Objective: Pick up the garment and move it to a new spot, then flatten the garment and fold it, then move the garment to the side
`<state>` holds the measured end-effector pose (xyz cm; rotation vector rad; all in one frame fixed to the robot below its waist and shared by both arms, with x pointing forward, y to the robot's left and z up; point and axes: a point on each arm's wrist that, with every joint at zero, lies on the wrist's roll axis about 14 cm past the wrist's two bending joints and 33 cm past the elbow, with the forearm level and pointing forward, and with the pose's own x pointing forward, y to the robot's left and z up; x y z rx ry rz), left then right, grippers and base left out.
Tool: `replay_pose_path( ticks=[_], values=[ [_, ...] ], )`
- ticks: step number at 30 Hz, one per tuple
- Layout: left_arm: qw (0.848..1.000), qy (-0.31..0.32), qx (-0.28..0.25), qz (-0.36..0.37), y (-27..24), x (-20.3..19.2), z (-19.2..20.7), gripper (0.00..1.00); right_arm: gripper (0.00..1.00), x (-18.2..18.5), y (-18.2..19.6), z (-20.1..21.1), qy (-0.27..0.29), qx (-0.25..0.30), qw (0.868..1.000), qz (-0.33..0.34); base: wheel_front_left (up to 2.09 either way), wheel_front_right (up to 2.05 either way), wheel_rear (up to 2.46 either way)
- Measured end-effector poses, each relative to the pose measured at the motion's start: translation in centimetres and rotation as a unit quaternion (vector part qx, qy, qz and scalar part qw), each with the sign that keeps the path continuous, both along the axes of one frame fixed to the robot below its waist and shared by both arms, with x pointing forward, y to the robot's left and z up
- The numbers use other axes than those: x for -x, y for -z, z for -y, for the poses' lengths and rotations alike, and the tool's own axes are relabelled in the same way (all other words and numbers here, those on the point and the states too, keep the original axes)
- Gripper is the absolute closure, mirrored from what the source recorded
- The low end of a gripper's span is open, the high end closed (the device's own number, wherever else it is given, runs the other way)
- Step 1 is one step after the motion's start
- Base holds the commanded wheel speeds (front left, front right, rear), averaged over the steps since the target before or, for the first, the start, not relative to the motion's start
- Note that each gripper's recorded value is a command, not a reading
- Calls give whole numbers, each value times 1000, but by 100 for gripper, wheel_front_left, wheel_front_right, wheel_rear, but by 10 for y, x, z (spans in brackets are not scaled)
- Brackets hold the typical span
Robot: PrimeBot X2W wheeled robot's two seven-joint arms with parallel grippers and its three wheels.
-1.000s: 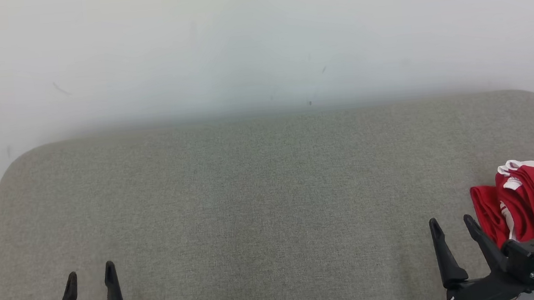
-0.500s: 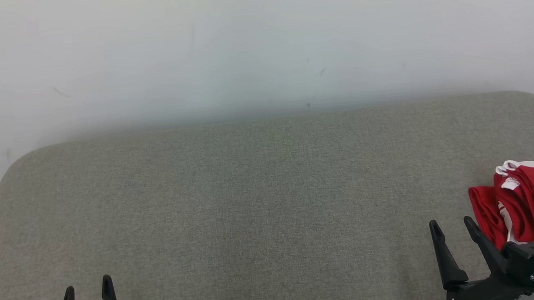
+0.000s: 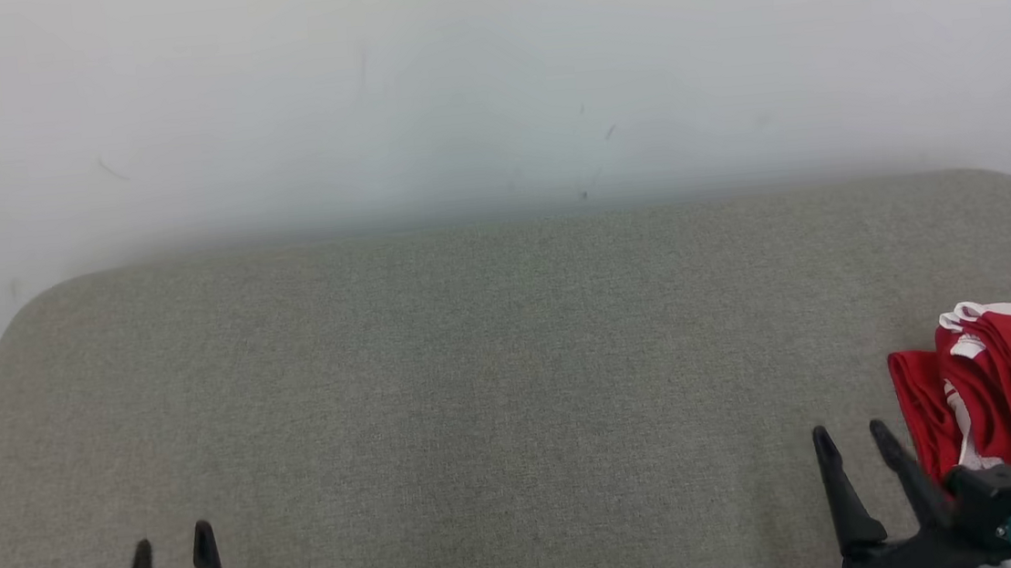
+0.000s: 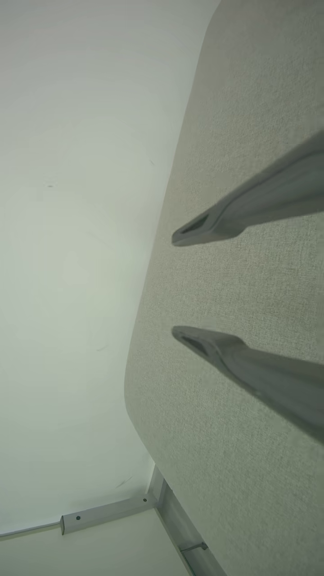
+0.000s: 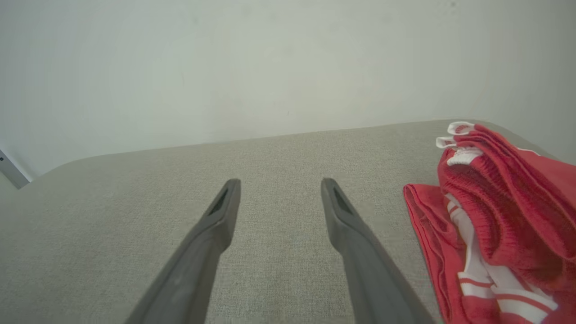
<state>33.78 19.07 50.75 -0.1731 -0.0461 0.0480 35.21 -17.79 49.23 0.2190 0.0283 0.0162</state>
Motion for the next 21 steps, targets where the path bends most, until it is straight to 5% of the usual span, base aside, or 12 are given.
replay_pose_path(
  ticks=[8,21],
  values=[
    [998,-1,13,-54,34,12,7,100,100,20,42,-2,2,-4,998,-67,0,0,0],
    [992,-14,98,-80,44,10,0,100,100,17,46,7,26,-87,992,-83,0,0,0]
  ],
)
